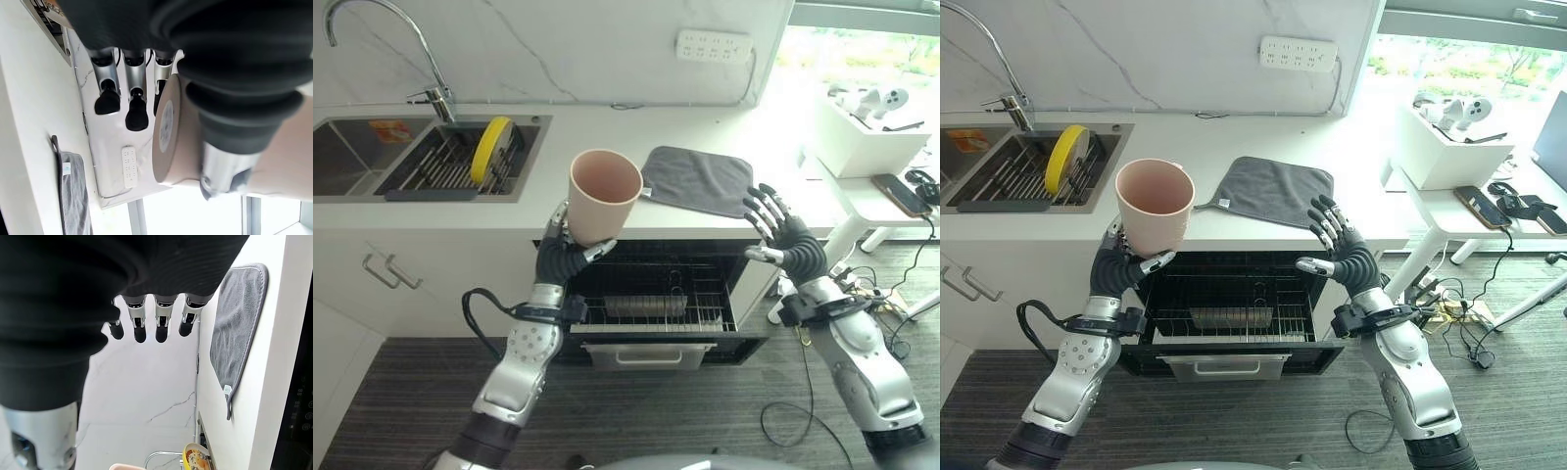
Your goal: Place the dishes in the dishwasher.
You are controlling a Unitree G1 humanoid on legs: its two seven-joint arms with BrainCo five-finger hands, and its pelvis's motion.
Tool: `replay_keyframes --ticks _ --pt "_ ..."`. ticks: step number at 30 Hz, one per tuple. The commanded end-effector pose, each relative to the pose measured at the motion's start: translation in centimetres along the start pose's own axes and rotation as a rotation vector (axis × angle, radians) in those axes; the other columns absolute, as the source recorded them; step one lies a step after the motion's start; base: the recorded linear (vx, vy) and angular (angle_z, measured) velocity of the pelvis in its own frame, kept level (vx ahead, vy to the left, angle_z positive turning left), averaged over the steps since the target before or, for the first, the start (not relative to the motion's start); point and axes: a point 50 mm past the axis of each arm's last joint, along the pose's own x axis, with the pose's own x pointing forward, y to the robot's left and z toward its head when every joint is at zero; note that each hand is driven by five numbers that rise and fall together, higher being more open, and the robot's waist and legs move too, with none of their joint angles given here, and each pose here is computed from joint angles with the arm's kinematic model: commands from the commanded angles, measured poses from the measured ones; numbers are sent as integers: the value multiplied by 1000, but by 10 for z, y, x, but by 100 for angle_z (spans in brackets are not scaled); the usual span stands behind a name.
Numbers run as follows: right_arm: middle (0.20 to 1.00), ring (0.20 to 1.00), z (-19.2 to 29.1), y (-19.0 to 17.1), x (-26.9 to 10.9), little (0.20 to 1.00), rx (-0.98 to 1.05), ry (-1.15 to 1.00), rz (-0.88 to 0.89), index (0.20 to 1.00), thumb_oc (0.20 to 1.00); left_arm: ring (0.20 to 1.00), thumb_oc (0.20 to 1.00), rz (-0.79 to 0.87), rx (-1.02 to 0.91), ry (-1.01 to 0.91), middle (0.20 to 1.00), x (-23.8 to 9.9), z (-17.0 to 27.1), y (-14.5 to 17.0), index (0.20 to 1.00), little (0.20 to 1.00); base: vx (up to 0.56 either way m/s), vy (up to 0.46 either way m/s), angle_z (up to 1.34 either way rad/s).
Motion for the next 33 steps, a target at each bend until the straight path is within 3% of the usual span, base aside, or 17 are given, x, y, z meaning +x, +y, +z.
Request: replay_keyframes --ticks 1,15,33 --pt "1000 1000 37 6 20 1000 -19 -191 47 1000 1000 200 200 35 60 -177 200 29 24 -4 200 200 0 0 0" --pt "1000 1000 48 36 50 1000 -10 -184 140 1000 1000 200 200 68 99 -125 200 36 12 -21 200 200 0 0 0" --pt "1000 1000 62 68 73 1000 69 -222 156 1000 1000 200 200 281 139 -160 200 42 15 -39 200 200 -1 -9 2"
